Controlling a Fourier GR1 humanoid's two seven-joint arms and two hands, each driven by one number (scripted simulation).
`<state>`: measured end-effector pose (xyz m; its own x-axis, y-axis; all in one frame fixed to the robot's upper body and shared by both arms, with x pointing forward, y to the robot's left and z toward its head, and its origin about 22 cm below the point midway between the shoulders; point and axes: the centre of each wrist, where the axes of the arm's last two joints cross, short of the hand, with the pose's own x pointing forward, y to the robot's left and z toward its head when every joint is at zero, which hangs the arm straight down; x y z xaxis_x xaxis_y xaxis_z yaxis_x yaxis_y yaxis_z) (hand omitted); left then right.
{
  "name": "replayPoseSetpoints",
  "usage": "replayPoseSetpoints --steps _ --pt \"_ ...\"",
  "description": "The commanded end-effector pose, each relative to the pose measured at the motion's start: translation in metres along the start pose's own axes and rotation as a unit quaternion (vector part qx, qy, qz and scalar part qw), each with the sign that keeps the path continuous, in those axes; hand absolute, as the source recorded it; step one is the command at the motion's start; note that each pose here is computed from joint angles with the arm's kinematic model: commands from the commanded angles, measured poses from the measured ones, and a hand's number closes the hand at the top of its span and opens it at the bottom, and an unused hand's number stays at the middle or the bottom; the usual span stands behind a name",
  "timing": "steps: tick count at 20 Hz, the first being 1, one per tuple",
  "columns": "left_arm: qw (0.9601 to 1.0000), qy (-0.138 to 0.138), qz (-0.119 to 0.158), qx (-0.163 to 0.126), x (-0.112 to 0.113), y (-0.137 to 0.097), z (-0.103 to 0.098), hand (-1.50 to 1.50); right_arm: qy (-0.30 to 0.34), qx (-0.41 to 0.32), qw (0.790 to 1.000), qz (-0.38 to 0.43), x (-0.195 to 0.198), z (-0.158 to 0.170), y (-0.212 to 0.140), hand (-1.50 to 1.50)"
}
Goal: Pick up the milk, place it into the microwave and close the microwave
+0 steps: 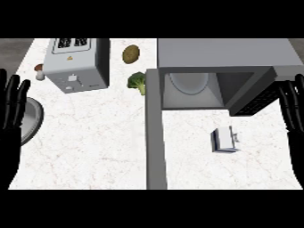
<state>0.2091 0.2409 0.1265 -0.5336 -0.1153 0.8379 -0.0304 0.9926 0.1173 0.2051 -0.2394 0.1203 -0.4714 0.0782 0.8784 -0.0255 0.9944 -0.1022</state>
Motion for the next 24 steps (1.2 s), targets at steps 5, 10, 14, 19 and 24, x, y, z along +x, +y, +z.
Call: replayPoseSetpoints --steps 5,10,14,19,24 --pt "0.9985 0.038 0.036 -0.016 -0.017 0.022 -0.004 -1.50 0.001 -0.083 0.995 0.056 0.024 0.033 0.007 -1.50" --pt "0.9823 0.101 0.154 0.034 -0.022 0.002 0.017 -1.50 0.072 -0.073 0.994 0.023 0.013 0.050 0.024 -1.50" --pt "0.9812 0.103 0.159 0.036 -0.029 0.010 0.049 -1.50 0.088 -0.087 0.992 0.018 0.000 0.080 0.030 -1.50" --pt "0.9803 0.108 0.160 0.041 -0.024 -0.004 0.059 -1.50 0.095 -0.083 0.992 0.024 -0.023 0.090 0.037 -1.50" --pt "0.9810 0.108 0.157 0.038 -0.013 0.013 0.100 -1.50 0.113 -0.107 0.988 0.024 -0.034 0.089 0.034 -1.50"
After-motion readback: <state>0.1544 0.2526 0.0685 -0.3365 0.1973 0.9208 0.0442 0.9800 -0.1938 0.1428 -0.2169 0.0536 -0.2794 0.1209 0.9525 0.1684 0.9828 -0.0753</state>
